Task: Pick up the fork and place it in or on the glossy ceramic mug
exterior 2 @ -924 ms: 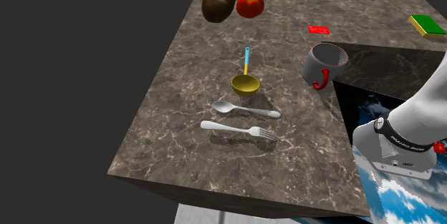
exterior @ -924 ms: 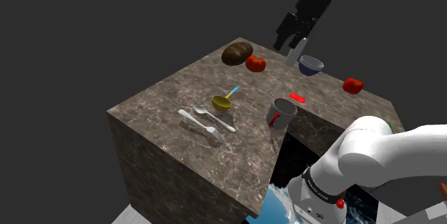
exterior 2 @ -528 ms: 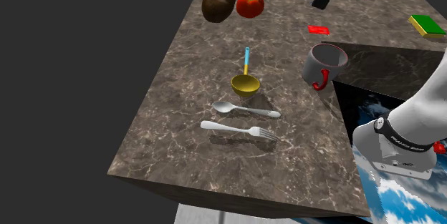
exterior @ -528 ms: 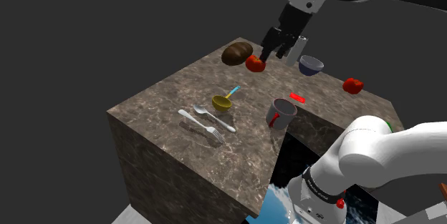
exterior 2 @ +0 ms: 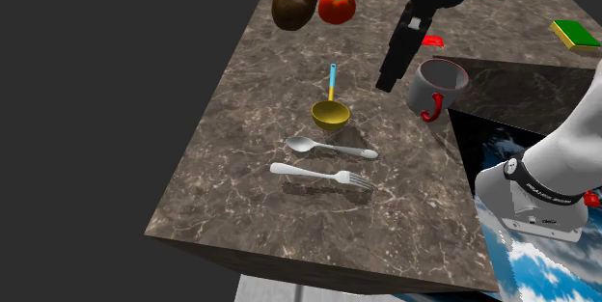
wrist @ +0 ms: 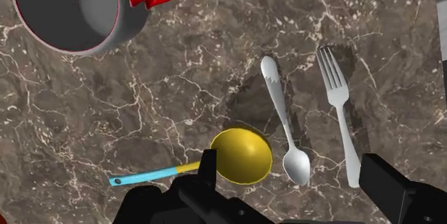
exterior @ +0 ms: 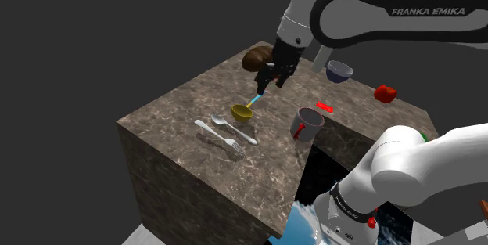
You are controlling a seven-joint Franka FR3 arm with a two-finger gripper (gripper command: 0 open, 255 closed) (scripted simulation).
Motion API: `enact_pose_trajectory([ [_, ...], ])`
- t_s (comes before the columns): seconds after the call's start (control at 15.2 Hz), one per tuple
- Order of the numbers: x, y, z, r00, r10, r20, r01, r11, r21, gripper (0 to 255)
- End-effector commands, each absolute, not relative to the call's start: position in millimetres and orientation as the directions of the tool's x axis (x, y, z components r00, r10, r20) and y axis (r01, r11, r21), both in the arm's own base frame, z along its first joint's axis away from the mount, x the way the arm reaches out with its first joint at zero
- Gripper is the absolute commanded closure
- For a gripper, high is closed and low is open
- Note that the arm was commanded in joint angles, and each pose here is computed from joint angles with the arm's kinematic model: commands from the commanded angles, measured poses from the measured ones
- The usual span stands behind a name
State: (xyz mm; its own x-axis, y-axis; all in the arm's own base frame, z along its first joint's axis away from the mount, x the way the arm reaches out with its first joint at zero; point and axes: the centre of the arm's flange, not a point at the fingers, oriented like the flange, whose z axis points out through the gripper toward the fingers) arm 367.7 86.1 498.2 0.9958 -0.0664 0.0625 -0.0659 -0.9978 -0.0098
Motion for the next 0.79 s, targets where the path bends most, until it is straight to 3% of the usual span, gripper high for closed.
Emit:
enact_pose_trajectory([
  [0.0,374,102,479,0.997,-0.058,0.055,-0.058,-0.998,-0.003,0],
  [0.73,403,188,360,1.000,-0.007,0.006,-0.008,-0.999,0.035,0],
])
